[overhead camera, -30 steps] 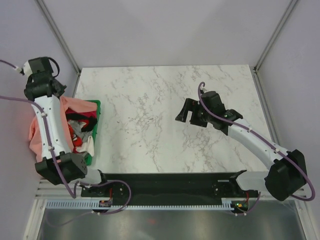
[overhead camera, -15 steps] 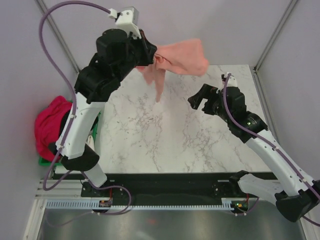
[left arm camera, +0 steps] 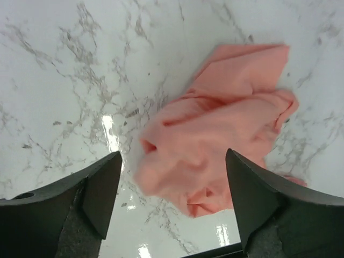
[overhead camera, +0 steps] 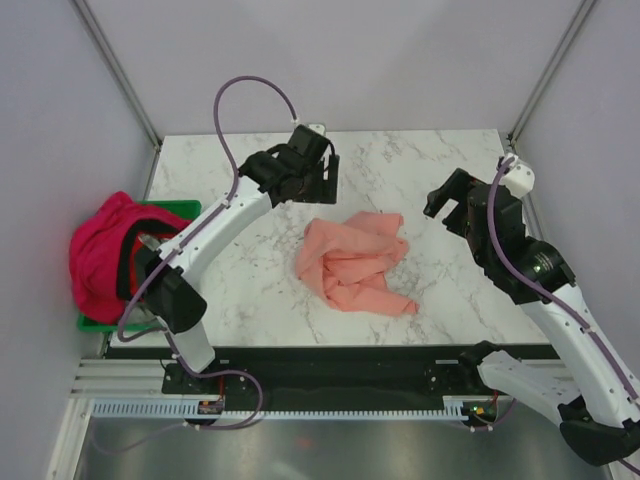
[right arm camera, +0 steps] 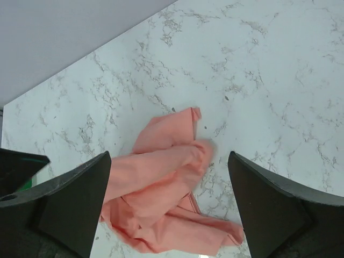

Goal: Fold and stack the t-shirts
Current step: Move the tshirt to the center of the board, then flatten the tshirt out

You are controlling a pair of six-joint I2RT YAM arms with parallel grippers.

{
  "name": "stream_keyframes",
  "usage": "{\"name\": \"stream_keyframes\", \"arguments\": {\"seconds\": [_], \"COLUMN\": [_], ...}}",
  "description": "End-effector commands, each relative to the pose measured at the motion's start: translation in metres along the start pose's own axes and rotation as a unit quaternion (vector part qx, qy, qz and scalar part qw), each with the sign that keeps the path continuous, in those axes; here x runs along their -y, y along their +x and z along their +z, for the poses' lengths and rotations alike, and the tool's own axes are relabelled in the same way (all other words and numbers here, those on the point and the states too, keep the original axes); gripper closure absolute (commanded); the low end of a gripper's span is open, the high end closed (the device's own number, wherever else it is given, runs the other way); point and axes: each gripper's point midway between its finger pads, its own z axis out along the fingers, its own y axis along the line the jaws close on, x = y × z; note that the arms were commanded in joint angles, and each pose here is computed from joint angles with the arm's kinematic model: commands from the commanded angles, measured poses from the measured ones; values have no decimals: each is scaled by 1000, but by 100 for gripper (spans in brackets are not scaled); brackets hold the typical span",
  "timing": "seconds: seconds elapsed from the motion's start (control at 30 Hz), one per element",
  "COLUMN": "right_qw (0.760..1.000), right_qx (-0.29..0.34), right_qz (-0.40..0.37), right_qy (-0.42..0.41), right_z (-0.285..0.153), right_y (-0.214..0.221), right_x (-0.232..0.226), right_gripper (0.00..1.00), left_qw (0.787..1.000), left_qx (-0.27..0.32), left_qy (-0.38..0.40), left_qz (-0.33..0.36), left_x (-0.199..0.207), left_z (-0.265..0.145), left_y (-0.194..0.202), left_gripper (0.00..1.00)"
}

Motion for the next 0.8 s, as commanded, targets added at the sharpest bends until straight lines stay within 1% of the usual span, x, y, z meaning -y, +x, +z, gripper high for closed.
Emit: {"name": "stream_keyframes", "arguments": {"seconds": [0.0,0.03,0.07,0.1,0.17,0.2,0.23,0.27,0.3,0.33,0.37,0.4,0.43,0.47,0.5,0.57,0.63,0.77], "right_qw": [999,998,996,994,989,987,980,973,969,960,951,947,943,935,936,933,933,926], "right_qx": [-30,-51,-85,-100,-141,-146,-187,-214,-226,-254,-282,-290,-298,-315,-310,-317,-318,-339], "right_qz": [-8,-19,-26,-29,-31,-19,-20,-29,-31,-39,-54,-61,-67,-88,-94,-111,-108,-122], "right_qy": [17,11,-6,-17,-32,-58,-71,-85,-99,-112,-117,-125,-133,-134,-136,-127,-130,-116], "right_z": [10,14,18,20,24,26,26,24,26,24,22,22,20,15,16,20,27,43], "right_y": [17,28,45,53,88,98,130,151,163,181,204,213,220,241,242,259,266,290], "right_x": [2,0,-7,-11,-11,-21,-19,-25,-32,-37,-45,-52,-62,-69,-78,-81,-88,-93], "right_gripper": [2,2,4,6,10,10,10,11,11,12,14,16,16,17,17,18,20,21], "left_qw": [992,991,989,989,991,988,989,988,984,984,985,981,981,982,980,980,979,978], "left_qx": [-121,-130,-145,-144,-129,-142,-127,-128,-151,-139,-124,-141,-130,-111,-120,-115,-120,-128], "left_qy": [6,1,-17,-24,-27,-41,-32,-29,-28,-12,7,3,11,22,8,10,14,16], "left_qz": [-20,-21,-23,-26,-39,-51,-66,-77,-94,-109,-123,-134,-143,-154,-159,-165,-163,-164], "left_x": [2,-1,-11,-16,-25,-34,-34,-35,-39,-36,-35,-43,-44,-47,-57,-62,-64,-70], "left_z": [29,29,34,32,20,19,11,8,9,8,-2,-1,-1,-11,-10,-12,-15,-20], "left_y": [80,90,112,119,122,140,137,144,168,170,170,195,199,197,217,224,232,247], "left_gripper": [13,13,13,13,15,16,18,20,21,23,23,23,24,24,24,24,26,27]}}
